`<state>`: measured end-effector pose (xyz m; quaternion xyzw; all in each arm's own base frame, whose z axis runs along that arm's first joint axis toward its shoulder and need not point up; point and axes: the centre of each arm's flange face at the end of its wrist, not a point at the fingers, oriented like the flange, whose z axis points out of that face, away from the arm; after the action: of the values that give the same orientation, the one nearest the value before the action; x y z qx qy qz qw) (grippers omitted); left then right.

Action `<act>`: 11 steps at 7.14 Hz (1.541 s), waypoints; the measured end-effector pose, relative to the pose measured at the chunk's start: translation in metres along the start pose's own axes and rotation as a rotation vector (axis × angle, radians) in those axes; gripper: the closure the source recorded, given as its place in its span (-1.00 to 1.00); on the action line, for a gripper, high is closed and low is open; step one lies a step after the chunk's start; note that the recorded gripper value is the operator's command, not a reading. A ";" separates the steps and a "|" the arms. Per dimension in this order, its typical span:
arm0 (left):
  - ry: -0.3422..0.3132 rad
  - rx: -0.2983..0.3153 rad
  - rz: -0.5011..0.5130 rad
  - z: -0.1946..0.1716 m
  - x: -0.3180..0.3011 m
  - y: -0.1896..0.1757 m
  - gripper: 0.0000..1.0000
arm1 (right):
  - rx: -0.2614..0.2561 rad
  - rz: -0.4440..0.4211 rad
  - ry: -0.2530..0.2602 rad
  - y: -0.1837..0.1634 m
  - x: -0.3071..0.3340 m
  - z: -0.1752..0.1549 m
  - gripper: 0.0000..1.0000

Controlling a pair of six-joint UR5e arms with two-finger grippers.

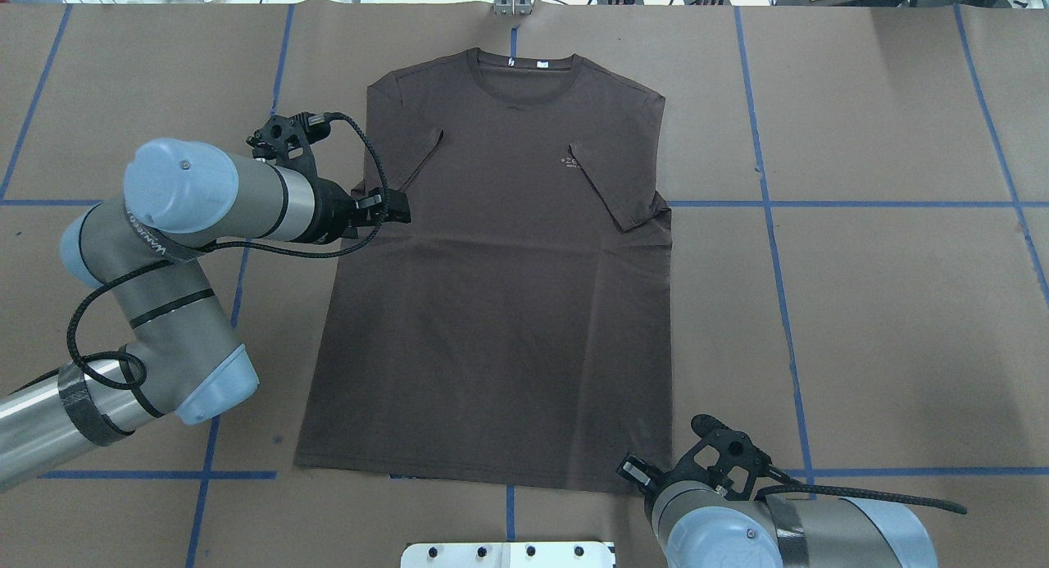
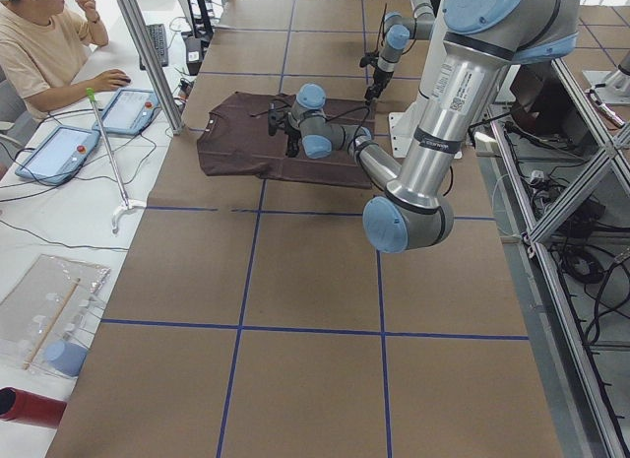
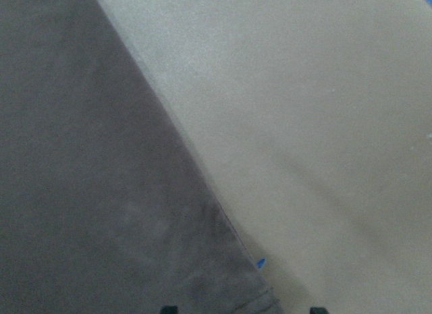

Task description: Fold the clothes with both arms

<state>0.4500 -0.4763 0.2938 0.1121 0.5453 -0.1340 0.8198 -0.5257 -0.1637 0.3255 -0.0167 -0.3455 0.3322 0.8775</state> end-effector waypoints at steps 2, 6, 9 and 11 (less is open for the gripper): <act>0.003 0.000 0.002 -0.001 0.001 0.000 -0.76 | -0.005 -0.008 0.014 0.000 0.005 0.002 1.00; 0.015 0.009 -0.023 -0.018 -0.004 0.004 -0.75 | -0.022 -0.014 0.006 -0.005 0.012 -0.012 1.00; -0.068 -0.001 -0.127 -0.048 -0.037 0.125 -0.69 | -0.039 0.007 -0.032 -0.016 0.006 -0.034 1.00; -0.176 -0.032 -0.145 -0.044 -0.065 0.193 -0.67 | -0.046 0.028 -0.028 -0.028 0.001 -0.037 1.00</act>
<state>0.4537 -0.2745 0.3440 0.0470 0.4800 -0.1934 0.8544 -0.4865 -0.1772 0.3056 -0.0373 -0.3648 0.3367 0.8672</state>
